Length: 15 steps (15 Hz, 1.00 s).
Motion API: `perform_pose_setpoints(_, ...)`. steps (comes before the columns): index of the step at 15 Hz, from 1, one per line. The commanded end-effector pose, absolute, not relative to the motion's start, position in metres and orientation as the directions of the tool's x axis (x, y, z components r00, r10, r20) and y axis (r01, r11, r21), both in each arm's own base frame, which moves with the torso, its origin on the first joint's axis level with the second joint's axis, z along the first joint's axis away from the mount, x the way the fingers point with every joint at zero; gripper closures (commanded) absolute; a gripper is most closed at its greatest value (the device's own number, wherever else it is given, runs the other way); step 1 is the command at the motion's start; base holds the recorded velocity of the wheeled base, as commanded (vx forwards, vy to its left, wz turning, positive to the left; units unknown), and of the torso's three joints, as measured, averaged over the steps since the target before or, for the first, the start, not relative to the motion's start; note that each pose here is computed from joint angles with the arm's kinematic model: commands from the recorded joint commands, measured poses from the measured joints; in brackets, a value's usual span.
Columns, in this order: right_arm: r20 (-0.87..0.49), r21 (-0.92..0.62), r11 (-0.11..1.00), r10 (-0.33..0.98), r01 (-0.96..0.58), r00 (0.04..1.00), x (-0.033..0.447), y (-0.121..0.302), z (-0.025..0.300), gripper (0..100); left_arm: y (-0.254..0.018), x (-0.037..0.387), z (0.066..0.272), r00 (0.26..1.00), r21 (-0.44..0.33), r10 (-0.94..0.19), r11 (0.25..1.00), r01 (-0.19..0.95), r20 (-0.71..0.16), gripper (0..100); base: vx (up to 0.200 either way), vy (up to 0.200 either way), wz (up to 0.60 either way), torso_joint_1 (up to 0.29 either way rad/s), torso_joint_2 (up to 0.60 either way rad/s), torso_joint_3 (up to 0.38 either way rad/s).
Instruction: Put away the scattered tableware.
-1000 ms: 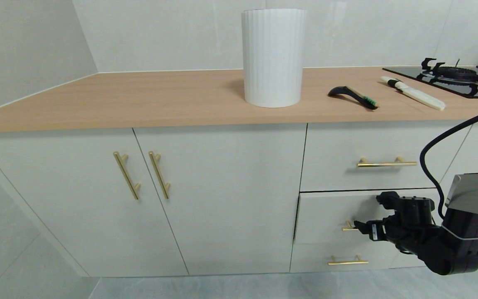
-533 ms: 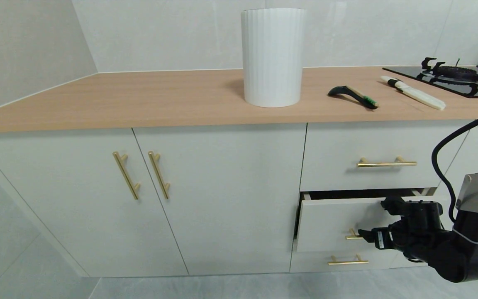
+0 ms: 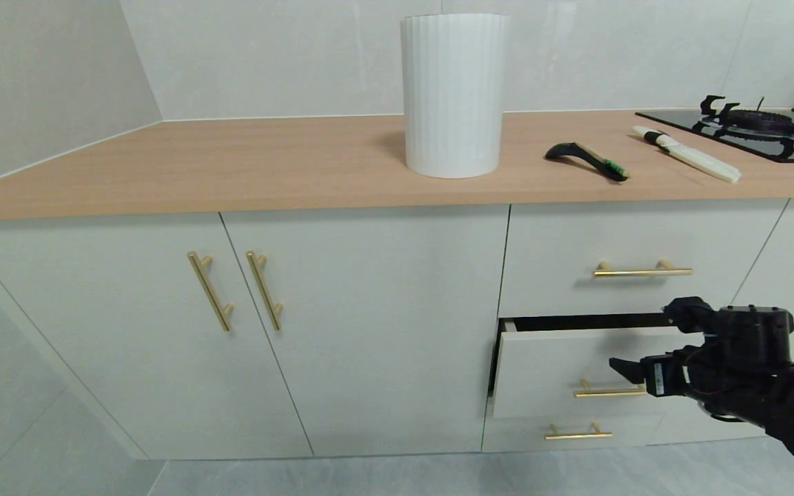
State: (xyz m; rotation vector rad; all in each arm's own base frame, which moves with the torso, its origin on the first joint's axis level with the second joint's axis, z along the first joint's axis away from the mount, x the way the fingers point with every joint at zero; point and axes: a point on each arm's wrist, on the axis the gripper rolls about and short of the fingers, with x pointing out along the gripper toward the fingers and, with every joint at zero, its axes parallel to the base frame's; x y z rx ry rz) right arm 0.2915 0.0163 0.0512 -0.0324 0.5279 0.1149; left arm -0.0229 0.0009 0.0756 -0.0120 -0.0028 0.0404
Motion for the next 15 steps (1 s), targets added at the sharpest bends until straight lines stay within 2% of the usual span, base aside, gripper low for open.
perform_pose_setpoints(1, -0.418, 0.006, 0.988, 0.142, -0.154, 0.897, 0.268, 0.019, 0.107, 0, 0.001, -0.023, 0.076, 0.999, -0.012, 0.041, 0.999, -0.041, 0.002, 0, 0.000, 0.000, 0.00, 0.000, 0.00, 0.000)
perform_pose_setpoints(4, -0.385, 0.006, 0.985, 0.160, -0.171, 0.909, 0.261, 0.022, 0.135, 0, 0.001, -0.023, 0.076, 0.999, -0.012, 0.041, 0.999, -0.041, 0.002, 0, 0.000, 0.000, 0.00, 0.000, 0.00, 0.000)
perform_pose_setpoints(7, -0.423, 0.015, 0.984, 0.166, -0.177, 0.891, 0.276, 0.025, 0.139, 0, 0.001, -0.023, 0.076, 0.999, -0.012, 0.041, 0.999, -0.041, 0.002, 0, 0.000, 0.000, 0.00, 0.000, 0.00, 0.000)
perform_pose_setpoints(11, -0.503, 0.021, 0.984, 0.163, -0.176, 0.849, 0.320, 0.029, 0.119, 0, 0.001, -0.023, 0.076, 0.999, -0.012, 0.041, 0.999, -0.041, 0.002, 0, 0.000, 0.000, 0.00, 0.000, 0.00, 0.000)
perform_pose_setpoints(15, -0.531, 0.026, 0.981, 0.175, -0.191, 0.829, 0.333, 0.035, 0.104, 0, 0.001, -0.023, 0.076, 0.999, -0.012, 0.040, 0.999, -0.040, 0.002, 0, 0.000, 0.000, 0.00, 0.000, 0.00, 0.000)
